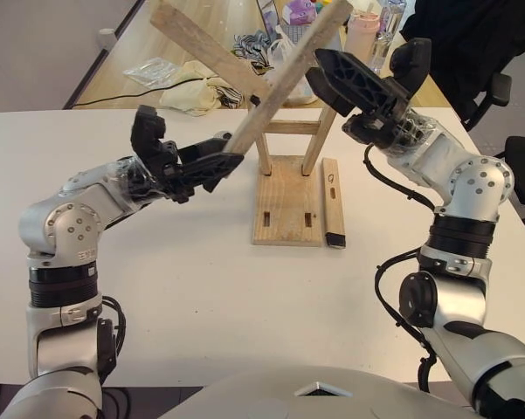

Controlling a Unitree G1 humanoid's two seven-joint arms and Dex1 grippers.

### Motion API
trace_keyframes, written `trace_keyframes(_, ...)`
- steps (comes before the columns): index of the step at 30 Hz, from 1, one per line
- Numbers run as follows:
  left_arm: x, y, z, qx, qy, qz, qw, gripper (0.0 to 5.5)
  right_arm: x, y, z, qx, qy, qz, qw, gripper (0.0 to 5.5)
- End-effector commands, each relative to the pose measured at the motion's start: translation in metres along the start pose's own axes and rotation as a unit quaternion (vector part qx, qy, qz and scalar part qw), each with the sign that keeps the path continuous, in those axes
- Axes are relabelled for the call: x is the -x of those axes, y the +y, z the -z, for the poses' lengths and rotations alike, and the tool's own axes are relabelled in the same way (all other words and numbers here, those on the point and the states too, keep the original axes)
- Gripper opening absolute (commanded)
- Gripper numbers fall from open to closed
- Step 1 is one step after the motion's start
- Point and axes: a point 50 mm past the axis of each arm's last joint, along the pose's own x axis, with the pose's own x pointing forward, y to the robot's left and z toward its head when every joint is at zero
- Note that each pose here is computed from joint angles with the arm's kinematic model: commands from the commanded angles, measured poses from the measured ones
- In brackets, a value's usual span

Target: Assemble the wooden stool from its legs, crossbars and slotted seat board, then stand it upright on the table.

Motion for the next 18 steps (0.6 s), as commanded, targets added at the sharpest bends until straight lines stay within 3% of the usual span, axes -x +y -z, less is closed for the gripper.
trace_keyframes(1,-0.006,-0.008,0.007,0.011,0.003,0.027,1.0,2.01,0.002,0.001,-0.007,-0.004,0.008,0.011,1.0,4.46)
trace_keyframes(8,-0.007,-0.01,0.018,0.022,0.017,0.031,0.999,2.01,0.008,0.005,-0.019,-0.041,-0.008,-0.015,0.999,3.44)
trace_keyframes(16,-0.01,0.0,0.025,0.017,0.019,-0.003,1.0,2.01,0.006,0.007,-0.021,-0.02,-0.007,-0.011,1.0,2.35)
trace_keyframes(18,-0.011,0.008,0.027,0.018,0.023,-0.034,0.999,2.53,0.006,0.008,-0.023,-0.003,-0.01,-0.009,1.0,2.32)
